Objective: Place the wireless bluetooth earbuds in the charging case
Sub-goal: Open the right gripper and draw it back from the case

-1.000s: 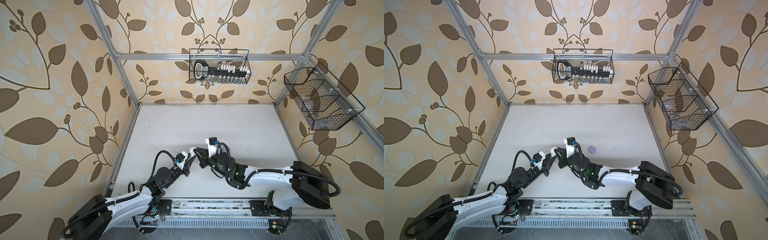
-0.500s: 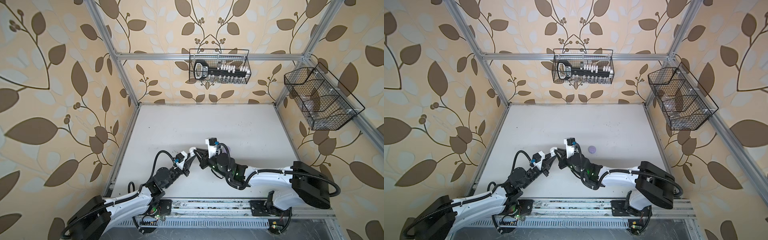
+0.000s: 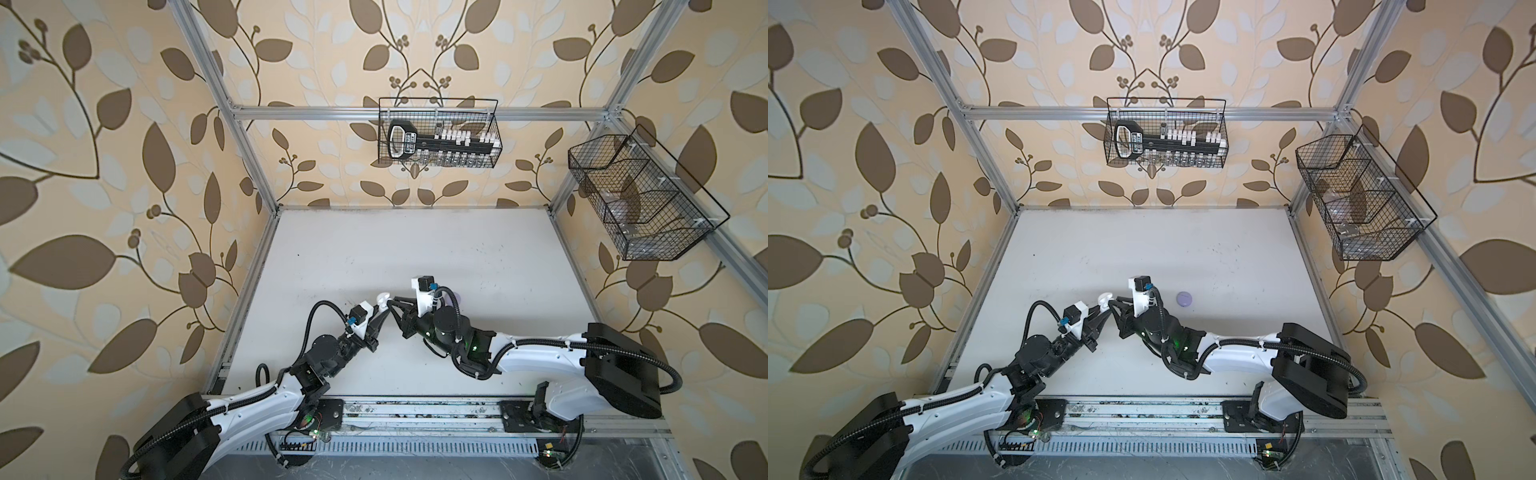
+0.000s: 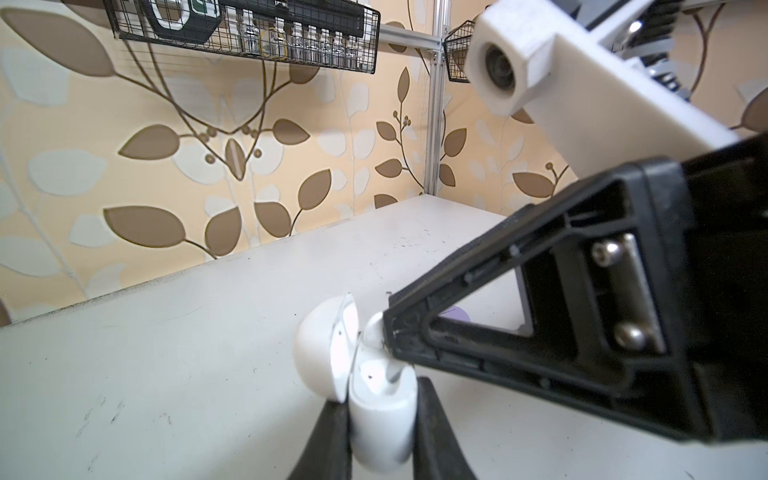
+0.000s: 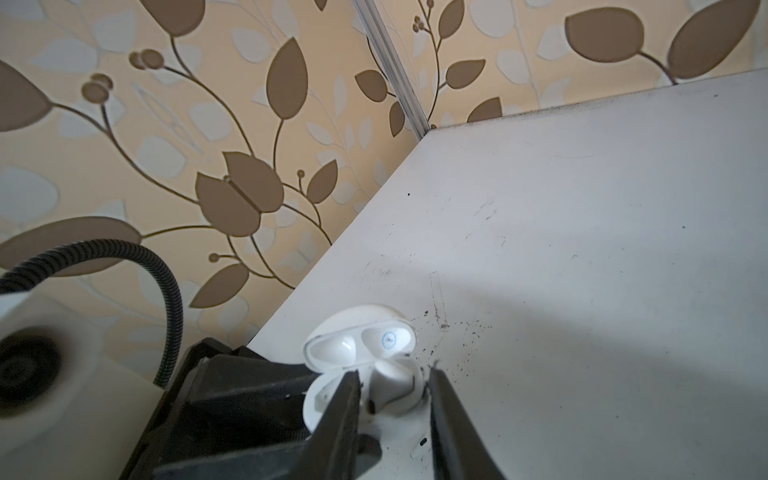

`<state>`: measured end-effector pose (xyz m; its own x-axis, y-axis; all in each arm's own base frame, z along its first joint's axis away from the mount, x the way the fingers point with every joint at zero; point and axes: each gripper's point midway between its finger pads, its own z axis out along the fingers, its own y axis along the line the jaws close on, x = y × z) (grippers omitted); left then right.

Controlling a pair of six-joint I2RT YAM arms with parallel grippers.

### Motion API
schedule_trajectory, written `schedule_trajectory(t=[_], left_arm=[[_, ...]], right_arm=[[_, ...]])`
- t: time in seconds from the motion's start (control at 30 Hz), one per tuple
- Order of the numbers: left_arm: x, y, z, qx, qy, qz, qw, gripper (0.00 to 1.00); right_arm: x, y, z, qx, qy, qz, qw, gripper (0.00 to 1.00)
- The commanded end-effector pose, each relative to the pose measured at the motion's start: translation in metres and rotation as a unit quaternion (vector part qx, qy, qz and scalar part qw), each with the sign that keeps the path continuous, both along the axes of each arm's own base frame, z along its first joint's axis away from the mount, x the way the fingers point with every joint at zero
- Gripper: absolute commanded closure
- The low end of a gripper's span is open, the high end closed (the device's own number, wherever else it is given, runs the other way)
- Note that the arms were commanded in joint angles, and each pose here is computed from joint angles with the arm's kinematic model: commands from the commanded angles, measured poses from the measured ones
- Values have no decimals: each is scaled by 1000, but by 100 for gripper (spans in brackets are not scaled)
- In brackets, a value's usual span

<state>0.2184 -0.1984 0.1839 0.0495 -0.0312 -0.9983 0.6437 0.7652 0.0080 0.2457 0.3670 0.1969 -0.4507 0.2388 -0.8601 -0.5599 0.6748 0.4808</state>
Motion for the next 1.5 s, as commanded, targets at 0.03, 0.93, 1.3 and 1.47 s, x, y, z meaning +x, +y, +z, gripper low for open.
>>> schedule_trajectory(t=[0.03, 0.93, 1.3, 1.47], left_arm=[[-2, 11, -6, -13, -2, 13, 1000, 100], [22, 64, 6, -42, -4, 178, 983, 100], [30, 111, 2, -47, 11, 310, 949, 100], [30, 114, 2, -51, 11, 317, 947, 100]], right_arm=[[-3, -4, -1, -13, -1, 4, 1000, 69], [-21, 14, -90, -192, 164, 19, 967, 58], [-33, 64, -130, -196, 234, 61, 950, 58], [-33, 71, -150, -210, 262, 63, 940, 61]])
